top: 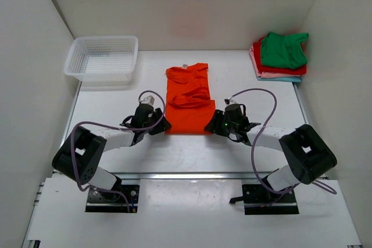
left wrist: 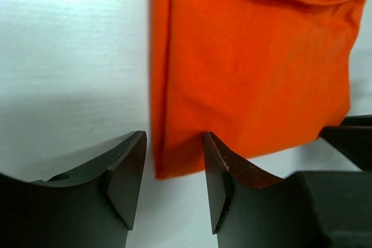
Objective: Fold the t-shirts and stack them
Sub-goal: Grab one side of the 2/3 rectangular tshirt with both arms, then fold the long partially folded tshirt into a neat square
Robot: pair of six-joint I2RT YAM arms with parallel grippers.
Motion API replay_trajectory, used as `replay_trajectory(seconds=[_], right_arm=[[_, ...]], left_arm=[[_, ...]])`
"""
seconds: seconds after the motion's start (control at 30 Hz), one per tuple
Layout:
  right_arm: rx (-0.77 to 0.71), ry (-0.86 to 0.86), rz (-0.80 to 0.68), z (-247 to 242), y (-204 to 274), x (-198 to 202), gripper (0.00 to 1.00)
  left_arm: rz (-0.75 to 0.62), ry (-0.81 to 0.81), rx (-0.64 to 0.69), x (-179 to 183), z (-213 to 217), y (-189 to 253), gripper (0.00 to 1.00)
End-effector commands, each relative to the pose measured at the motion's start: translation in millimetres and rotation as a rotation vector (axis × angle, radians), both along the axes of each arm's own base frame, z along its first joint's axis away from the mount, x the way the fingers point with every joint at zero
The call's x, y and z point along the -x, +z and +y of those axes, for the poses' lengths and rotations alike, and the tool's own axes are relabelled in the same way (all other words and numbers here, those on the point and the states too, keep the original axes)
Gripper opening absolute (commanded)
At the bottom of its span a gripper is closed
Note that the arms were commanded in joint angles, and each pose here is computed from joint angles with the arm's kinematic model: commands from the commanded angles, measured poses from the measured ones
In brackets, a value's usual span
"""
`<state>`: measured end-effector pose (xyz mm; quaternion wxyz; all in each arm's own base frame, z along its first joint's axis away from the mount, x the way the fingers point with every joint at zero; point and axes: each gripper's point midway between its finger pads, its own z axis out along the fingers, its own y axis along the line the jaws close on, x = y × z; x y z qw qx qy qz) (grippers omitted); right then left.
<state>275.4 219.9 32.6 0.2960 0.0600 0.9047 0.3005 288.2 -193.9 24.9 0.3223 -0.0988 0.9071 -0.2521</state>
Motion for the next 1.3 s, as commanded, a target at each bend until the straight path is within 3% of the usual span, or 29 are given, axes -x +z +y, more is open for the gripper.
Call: replay_trajectory(seconds=[0.0,0.03,0.07,0.1,0.13,0.23,0.3,0.47,0.57,0.67,0.8,1.0,1.17,1.2,1.27], right_arm=[[0.031,-0.018,0.023,2,-10,0,0.40],[0.033,-0.023,0.035,2,-12,4,0.40],[0.031,-0.025,0.042,1,-12,9,0.40],[0.039,-0.023,0.048,0,-15,14,0.22],[0.046,-0.008,0.060,1,-18,21,0.00],[0.080,0.047,0.110,2,-20,43,0.00],[0.089,0.088,0.104,4,-9,56,0.00],[0.107,0.220,0.201,3,-2,118,0.00],[0.054,0.286,0.229,4,13,137,0.00],[-0.030,0.330,0.191,9,43,131,0.00],[-0.090,0.369,0.129,11,88,97,0.01],[-0.113,0.363,0.030,6,139,22,0.00],[-0.109,0.346,-0.010,5,156,-66,0.01],[-0.102,0.342,0.014,5,141,-83,0.00],[-0.095,0.328,-0.052,5,147,-137,0.00]], left_arm=[[0.001,-0.009,0.043,-7,-15,0,0.55],[0.001,-0.027,0.059,-5,-22,0,0.51],[0.009,-0.042,0.068,0,-26,-2,0.37],[0.011,-0.039,0.064,2,-25,-5,0.24],[0.016,-0.045,0.080,6,-27,-2,0.00],[0.038,-0.063,0.090,27,-23,1,0.00],[0.085,-0.094,0.028,58,-13,-7,0.00],[0.081,-0.103,0.076,106,5,14,0.00],[0.032,-0.096,0.151,115,10,37,0.00],[-0.024,-0.102,0.216,109,9,66,0.00],[-0.060,-0.117,0.220,88,4,94,0.00],[-0.125,-0.060,0.262,25,11,136,0.00],[-0.164,-0.007,0.223,-60,19,151,0.00],[-0.194,-0.006,0.237,-76,17,167,0.00],[-0.149,0.041,0.209,-121,23,138,0.00]])
